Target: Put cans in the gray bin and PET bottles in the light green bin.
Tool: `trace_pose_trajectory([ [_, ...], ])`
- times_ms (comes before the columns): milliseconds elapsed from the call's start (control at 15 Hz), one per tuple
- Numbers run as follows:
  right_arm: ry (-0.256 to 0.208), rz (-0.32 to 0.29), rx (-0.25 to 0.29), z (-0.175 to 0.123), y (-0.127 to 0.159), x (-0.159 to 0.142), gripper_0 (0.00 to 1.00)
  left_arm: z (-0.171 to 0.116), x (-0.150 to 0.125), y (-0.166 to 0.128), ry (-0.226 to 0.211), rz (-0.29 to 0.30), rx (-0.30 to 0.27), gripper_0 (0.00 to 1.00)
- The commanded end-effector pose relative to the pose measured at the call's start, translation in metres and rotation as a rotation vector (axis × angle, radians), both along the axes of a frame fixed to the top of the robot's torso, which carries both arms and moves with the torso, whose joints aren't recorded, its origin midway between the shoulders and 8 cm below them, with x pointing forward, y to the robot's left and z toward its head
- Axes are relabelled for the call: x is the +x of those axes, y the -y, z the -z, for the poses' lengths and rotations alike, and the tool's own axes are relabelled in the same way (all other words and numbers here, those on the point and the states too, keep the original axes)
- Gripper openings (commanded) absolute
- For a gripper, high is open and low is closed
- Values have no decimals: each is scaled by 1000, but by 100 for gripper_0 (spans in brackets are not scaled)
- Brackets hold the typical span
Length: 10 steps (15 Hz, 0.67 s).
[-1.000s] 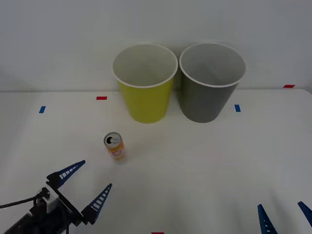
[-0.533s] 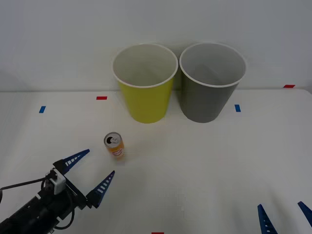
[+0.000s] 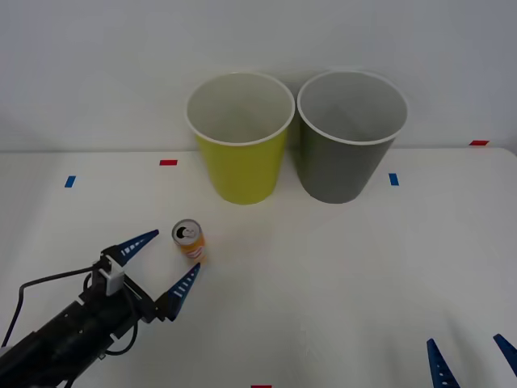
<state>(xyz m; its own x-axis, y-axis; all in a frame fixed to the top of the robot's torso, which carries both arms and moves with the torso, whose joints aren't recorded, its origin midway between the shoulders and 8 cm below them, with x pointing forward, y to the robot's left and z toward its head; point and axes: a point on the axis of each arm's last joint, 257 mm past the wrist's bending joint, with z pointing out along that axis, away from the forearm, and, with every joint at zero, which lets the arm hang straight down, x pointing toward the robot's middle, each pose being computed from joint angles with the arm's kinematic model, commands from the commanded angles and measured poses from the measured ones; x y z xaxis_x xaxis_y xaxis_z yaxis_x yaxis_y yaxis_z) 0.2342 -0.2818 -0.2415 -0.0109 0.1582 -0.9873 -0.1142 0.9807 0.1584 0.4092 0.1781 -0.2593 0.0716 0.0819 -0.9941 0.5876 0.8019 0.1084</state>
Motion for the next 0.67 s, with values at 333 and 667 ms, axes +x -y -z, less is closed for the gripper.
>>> trace_pose_trajectory([
  [333,0,0,0,0,0,0,100,4,19,18,-2,24,3,100],
  [667,0,0,0,0,0,0,100,-5,28,35,-1,35,-36,100],
])
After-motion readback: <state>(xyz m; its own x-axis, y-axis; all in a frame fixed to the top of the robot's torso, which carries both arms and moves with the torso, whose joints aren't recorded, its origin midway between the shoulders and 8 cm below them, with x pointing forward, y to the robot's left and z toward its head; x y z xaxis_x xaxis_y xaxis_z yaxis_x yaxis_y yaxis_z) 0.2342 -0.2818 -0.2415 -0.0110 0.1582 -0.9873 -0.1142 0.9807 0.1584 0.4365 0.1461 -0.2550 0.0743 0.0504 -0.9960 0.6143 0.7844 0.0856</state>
